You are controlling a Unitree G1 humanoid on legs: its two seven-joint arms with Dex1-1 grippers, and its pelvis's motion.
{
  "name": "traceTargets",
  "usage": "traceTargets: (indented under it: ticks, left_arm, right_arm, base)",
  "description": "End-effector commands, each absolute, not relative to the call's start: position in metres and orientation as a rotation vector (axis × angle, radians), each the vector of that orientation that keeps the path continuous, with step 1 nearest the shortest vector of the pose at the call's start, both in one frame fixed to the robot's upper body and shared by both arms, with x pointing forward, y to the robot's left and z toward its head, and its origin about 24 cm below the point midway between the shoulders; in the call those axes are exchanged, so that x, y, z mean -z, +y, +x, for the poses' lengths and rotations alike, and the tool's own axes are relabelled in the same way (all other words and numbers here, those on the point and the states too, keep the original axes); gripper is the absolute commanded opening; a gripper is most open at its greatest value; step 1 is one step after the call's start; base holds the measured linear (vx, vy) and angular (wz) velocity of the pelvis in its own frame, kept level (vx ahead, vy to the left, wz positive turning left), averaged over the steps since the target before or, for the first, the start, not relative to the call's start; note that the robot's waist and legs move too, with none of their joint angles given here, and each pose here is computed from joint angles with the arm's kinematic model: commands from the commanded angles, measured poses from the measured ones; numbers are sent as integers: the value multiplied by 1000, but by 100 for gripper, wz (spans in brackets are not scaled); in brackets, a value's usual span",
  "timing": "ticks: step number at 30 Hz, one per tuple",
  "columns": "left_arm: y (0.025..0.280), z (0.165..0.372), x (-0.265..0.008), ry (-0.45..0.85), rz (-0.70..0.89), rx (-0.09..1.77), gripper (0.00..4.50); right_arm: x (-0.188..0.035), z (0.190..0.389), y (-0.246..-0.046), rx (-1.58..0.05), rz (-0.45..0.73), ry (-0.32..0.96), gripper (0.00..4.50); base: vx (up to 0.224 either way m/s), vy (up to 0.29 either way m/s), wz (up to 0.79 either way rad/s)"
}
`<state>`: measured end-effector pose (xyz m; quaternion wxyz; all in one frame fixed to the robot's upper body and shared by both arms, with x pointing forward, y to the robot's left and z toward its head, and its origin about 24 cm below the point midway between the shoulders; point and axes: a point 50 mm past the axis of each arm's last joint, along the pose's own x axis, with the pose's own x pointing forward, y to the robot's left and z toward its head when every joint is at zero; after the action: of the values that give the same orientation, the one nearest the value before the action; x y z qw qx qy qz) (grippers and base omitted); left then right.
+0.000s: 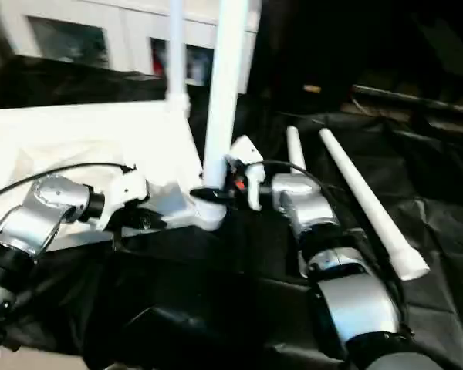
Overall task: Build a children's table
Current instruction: Rotate leg to tighten
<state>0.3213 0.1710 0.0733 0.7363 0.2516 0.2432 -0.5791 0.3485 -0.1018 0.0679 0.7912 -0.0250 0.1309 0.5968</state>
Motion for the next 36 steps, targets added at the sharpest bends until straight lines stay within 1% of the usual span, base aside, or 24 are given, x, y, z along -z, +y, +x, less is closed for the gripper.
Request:
traceTargets:
  ticks: [1, 5, 7, 9, 10, 11, 12, 13, 14, 15, 16, 19, 21, 22, 23, 24, 27, 35, 36]
  left_arm:
    - [152, 320, -90, 428, 579, 1409, 0]
    - [149, 321, -89, 426, 576, 1396, 0]
    - [148, 323, -88, 432, 571, 1363, 0]
    - [145, 327, -87, 428, 555, 1323, 0]
    - [144, 330, -86, 436, 544, 1286, 0]
    - [141, 336, -84, 442, 538, 1230, 0]
    - [141, 336, -84, 443, 538, 1229, 0]
    - [139, 339, -83, 443, 539, 1203, 0]
    - [133, 347, -82, 454, 536, 1121, 0]
    - [131, 349, -81, 458, 535, 1098, 0]
    - [127, 354, -81, 465, 535, 1046, 0]
    - [111, 366, -80, 483, 503, 912, 0]
    - [100, 370, -78, 487, 488, 863, 0]
    - [89, 371, -76, 488, 479, 843, 0]
    - [87, 371, -76, 488, 479, 841, 0]
    - [79, 371, -75, 486, 479, 832, 0]
    - [71, 371, -74, 488, 478, 821, 0]
    - [73, 371, -71, 500, 481, 812, 0]
    - [74, 372, -71, 501, 481, 808, 0]
  right_arm:
    - [-13, 322, -117, -1271, -12, 597, 190]
    - [-8, 318, -112, -1249, -12, 596, 190]
    - [-5, 320, -110, -1194, -17, 583, 190]
    - [-3, 324, -108, -1087, -25, 567, 190]
    - [-2, 328, -106, -1013, -39, 543, 190]
    - [-1, 332, -104, -905, -22, 526, 190]
    - [-1, 332, -104, -903, -21, 526, 190]
    - [-1, 334, -103, -851, -1, 526, 190]
    - [1, 338, -99, -725, 19, 536, 190]
    - [2, 339, -98, -694, 23, 540, 190]
    - [3, 341, -95, -629, 24, 543, 190]
    - [4, 344, -83, -453, 55, 554, 190]
    - [2, 346, -74, -387, 60, 550, 190]
    - [1, 345, -64, -352, 70, 556, 190]
    - [1, 345, -63, -345, 71, 558, 190]
    - [2, 344, -57, -312, 82, 570, 190]
    - [3, 343, -51, -286, 86, 585, 190]
    - [2, 342, -46, -276, 108, 588, 190]
    - [0, 343, -45, -289, 84, 581, 190]
  base:
    - [0, 0, 0]
    - [0, 0, 0]
    - [0, 0, 0]
    - [0, 0, 0]
    - [0, 0, 0]
    - [0, 0, 0]
    - [0, 0, 0]
    - [0, 0, 0]
    - [0, 0, 0]
    - [0, 0, 0]
    - [0, 0, 0]
    - [0, 0, 0]
    - [0, 0, 0]
    - [0, 0, 0]
    - [0, 0, 0]
    - [0, 0, 0]
    - [0, 0, 0]
    - [0, 0, 0]
    - [0, 0, 0]
